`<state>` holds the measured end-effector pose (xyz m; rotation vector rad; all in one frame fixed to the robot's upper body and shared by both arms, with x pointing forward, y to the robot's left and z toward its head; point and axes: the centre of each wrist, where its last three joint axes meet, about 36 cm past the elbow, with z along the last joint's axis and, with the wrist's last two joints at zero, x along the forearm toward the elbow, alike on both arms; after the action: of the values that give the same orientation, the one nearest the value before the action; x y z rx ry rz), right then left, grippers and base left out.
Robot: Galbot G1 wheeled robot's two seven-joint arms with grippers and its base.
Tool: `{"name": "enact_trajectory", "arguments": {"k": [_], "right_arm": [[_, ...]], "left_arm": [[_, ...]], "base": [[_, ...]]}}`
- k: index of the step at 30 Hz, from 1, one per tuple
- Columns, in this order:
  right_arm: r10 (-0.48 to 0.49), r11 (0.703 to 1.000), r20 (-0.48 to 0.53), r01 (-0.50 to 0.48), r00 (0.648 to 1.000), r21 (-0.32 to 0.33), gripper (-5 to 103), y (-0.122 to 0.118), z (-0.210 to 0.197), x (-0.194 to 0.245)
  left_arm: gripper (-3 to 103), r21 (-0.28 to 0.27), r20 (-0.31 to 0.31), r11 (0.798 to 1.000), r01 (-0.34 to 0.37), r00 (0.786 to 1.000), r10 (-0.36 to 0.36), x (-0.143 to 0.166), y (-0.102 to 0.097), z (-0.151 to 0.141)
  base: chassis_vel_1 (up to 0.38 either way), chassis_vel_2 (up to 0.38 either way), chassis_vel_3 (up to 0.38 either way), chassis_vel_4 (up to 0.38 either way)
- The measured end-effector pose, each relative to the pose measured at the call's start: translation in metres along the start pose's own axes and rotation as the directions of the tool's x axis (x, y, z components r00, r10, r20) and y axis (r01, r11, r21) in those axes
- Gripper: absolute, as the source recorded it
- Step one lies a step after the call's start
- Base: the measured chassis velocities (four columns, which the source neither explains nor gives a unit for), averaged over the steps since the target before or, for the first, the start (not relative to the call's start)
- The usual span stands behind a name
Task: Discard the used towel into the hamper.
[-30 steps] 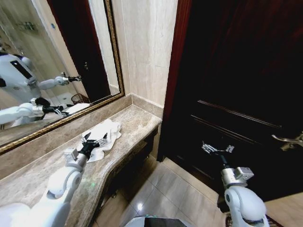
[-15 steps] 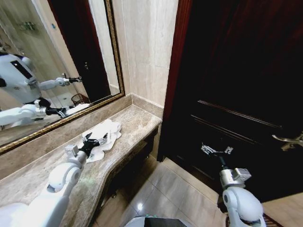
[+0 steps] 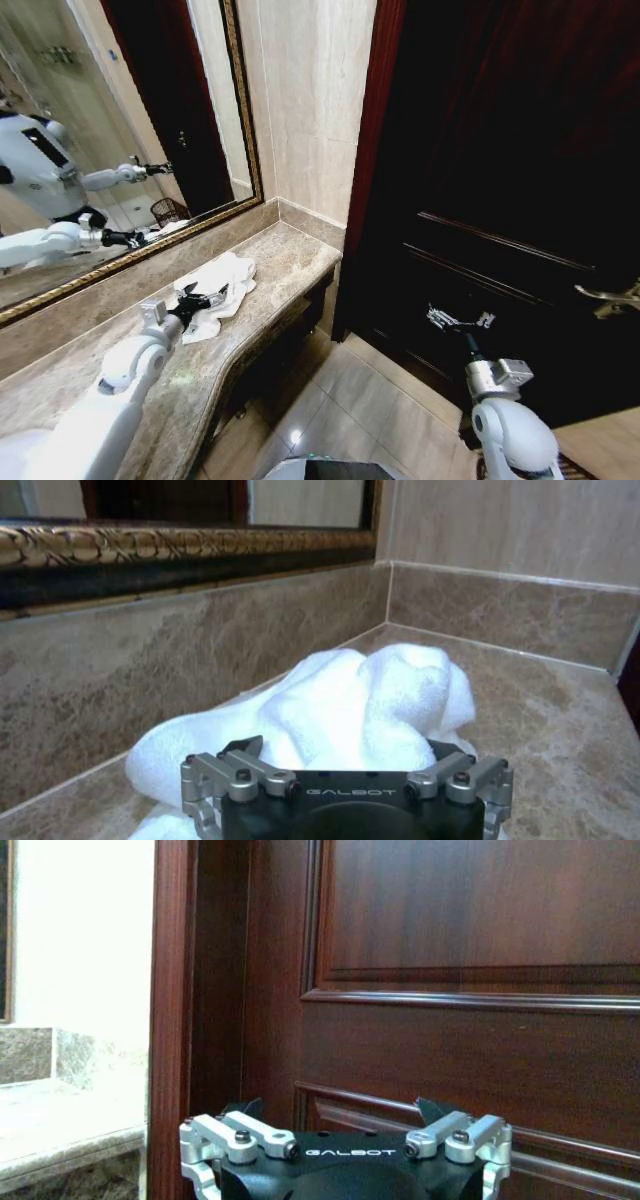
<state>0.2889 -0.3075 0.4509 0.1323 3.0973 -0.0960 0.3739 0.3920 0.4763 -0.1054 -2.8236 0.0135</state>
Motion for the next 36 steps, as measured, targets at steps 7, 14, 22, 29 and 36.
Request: {"name": "enact_trajectory", "arguments": {"k": [7, 14, 22, 29, 36], "right_arm": [[0.007, 1.0, 0.0, -0.007, 1.0, -0.002, 100, 0.001, 0.0, -0.003], [0.01, 1.0, -0.003, -0.01, 1.0, -0.007, 100, 0.002, 0.001, -0.004], [0.015, 1.0, -0.001, -0.015, 1.0, 0.001, 100, 0.001, 0.002, -0.006], [0.023, 1.0, 0.008, -0.023, 1.0, 0.004, 100, 0.001, 0.0, -0.008], [0.027, 1.0, 0.005, -0.027, 1.0, 0.002, 100, 0.001, 0.001, -0.008]], "left_arm": [[100, -0.006, -0.044, 1.0, -0.008, 0.999, 0.008, -0.005, 0.006, -0.002], [100, -0.011, -0.09, 1.0, -0.009, 0.996, 0.008, -0.008, 0.005, -0.005], [100, -0.02, -0.115, 1.0, -0.002, 0.993, 0.0, -0.012, 0.008, -0.001], [97, -0.027, -0.124, 1.0, -0.008, 0.992, 0.005, -0.017, 0.006, -0.001], [81, -0.028, -0.121, 1.0, -0.013, 0.993, 0.009, -0.019, 0.004, 0.001]], "base": [[0.0, 0.0, 0.0, 0.0], [0.0, 0.0, 0.0, 0.0], [0.0, 0.0, 0.0, 0.0], [0.0, 0.0, 0.0, 0.0], [0.0, 0.0, 0.0, 0.0]]}}
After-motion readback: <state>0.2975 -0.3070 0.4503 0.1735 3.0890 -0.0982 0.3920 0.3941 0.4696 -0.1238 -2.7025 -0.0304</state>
